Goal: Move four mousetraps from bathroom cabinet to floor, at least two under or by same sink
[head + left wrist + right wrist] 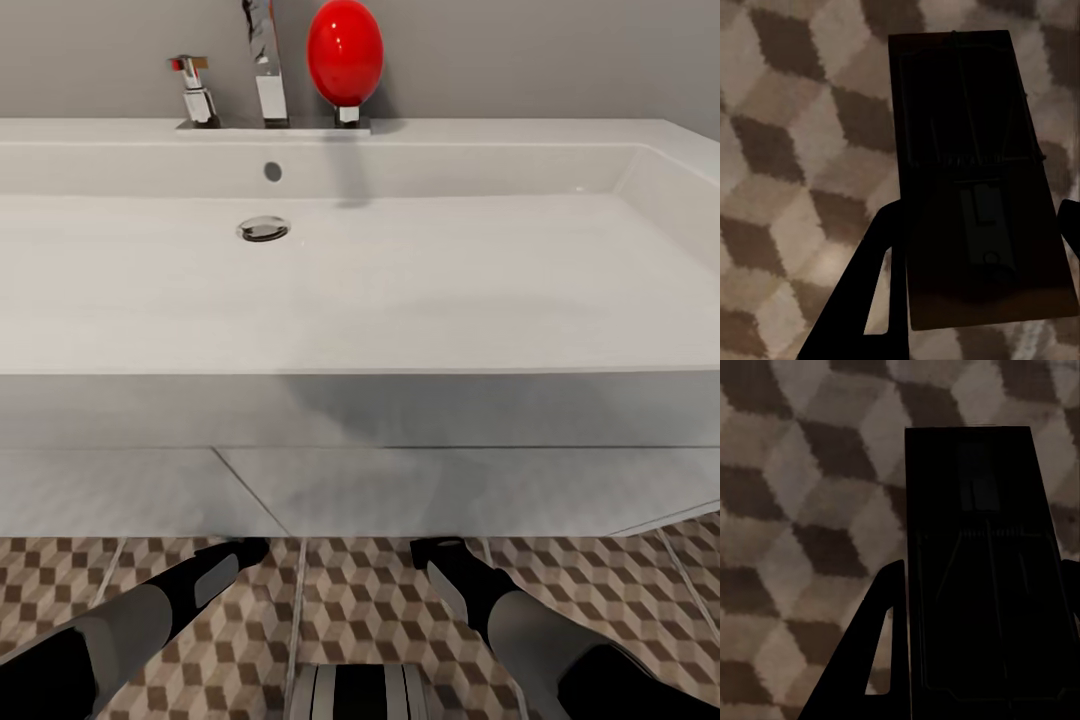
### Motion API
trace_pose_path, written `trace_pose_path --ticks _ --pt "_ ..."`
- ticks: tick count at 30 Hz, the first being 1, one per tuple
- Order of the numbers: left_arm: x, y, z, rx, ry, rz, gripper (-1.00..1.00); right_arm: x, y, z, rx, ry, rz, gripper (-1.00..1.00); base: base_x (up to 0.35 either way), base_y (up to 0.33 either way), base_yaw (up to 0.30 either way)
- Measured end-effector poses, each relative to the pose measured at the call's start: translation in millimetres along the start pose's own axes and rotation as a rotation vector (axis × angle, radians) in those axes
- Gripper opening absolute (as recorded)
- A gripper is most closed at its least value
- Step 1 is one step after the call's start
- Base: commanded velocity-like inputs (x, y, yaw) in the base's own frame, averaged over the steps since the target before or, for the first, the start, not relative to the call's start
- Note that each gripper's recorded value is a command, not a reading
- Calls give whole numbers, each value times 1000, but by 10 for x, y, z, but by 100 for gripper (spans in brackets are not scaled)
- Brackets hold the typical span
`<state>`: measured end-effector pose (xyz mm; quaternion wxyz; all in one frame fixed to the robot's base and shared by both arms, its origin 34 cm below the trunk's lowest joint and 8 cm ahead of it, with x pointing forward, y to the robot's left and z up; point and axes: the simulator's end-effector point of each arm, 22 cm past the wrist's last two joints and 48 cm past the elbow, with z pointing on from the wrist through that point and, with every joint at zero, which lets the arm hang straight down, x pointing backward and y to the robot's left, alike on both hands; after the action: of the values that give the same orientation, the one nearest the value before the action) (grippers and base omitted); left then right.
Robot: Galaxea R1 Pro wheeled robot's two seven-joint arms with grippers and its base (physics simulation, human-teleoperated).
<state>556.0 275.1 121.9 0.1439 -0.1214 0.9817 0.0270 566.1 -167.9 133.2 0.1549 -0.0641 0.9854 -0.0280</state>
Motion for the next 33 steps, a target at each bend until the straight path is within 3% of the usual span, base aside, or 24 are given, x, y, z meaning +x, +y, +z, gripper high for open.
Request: trace_pose_path --ticks 31,33 --pt "-22 32 4 -7 -5 16 -100 52 18 4 -4 7 7 -100 4 0 0" --pt "89 139 16 -26 19 6 -100 100 4 9 2 22 -9 -100 0 0 0"
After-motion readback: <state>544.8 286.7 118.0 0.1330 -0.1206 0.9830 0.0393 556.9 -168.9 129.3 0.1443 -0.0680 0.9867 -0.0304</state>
